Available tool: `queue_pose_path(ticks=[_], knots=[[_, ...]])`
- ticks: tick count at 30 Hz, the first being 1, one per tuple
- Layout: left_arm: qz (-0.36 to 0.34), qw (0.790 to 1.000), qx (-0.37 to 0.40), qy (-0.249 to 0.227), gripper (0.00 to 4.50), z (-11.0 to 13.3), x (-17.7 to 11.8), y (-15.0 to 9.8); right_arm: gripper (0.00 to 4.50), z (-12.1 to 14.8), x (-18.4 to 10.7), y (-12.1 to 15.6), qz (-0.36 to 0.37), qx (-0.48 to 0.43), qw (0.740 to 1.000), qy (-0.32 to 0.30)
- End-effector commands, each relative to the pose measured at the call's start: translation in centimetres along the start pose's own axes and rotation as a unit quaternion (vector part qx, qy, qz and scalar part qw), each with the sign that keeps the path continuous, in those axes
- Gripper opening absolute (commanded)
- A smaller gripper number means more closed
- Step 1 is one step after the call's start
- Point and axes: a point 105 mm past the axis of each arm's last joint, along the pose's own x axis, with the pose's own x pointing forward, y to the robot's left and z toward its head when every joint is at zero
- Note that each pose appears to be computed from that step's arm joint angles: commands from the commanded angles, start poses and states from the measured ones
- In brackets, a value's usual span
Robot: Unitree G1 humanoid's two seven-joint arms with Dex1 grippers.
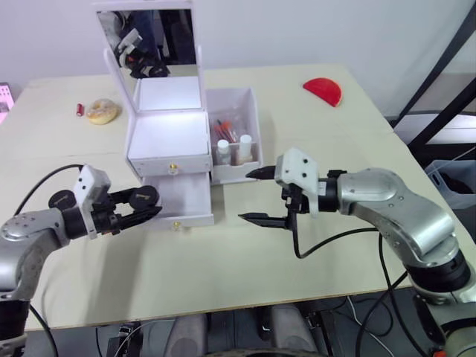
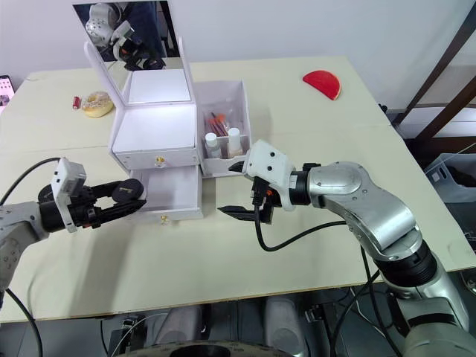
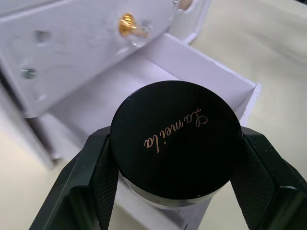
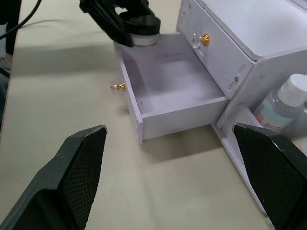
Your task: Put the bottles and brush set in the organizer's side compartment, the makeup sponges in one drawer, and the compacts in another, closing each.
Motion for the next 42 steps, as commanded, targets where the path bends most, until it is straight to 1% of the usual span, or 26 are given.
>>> queue_pose_path(ticks=[1,5,8,12,17,19,20,21,29,33,37,40,42], knots=[[-0.004,1.0,0.03,-0.009,2.67,0.5,0.4,0.0,4.5,1.1,-0.5,0.0,-0.014,-0.019,1.0,-0.015],[-0.002,0.999,0.036,-0.016,2.67,0.7,1.2,0.1,4.5,1.1,-0.4,0.1,-0.017,-0.018,1.0,-0.015],[0.01,0.999,0.035,-0.007,2.67,0.3,1.1,0.6,4.5,1.2,-0.4,0.1,-0.016,-0.018,1.0,-0.017],[0.014,0.999,0.03,0.012,2.67,-0.5,1.0,0.6,4.5,1.3,-0.5,0.0,-0.017,-0.02,1.0,-0.017],[0.019,0.999,0.028,0.01,2.67,-0.5,1.0,0.8,4.5,1.3,-0.4,0.1,-0.018,-0.02,0.999,-0.019],[0.025,0.999,0.023,0.009,3.73,-0.5,1.0,1.0,4.5,1.3,-0.4,0.0,-0.018,-0.021,0.999,-0.019],[0.026,0.999,0.022,0.009,4.15,-0.5,1.0,1.1,4.5,1.3,-0.4,0.0,-0.018,-0.021,0.999,-0.019],[0.026,0.999,0.021,0.009,4.47,-0.4,1.0,1.1,4.5,1.3,-0.4,0.0,-0.018,-0.021,0.999,-0.019],[0.031,0.999,0.007,-0.002,4.47,0.2,1.1,1.3,4.5,1.3,-0.4,-0.1,-0.018,-0.021,0.999,-0.018],[0.033,0.999,-0.006,-0.019,4.47,1.3,0.5,1.4,4.5,1.2,-0.4,-0.1,-0.018,-0.022,0.999,-0.017],[0.043,0.998,-0.021,-0.03,4.47,2.0,-1.4,1.1,4.5,1.3,-0.9,-0.3,-0.021,-0.022,0.999,-0.018],[0.078,0.997,-0.019,-0.021,4.47,1.9,-3.5,1.1,4.5,1.1,-2.0,-0.9,-0.032,-0.022,0.999,-0.016],[0.113,0.993,-0.018,-0.023,4.47,2.2,-5.1,1.1,4.5,0.5,-3.3,-1.8,-0.05,-0.019,0.999,-0.009]])
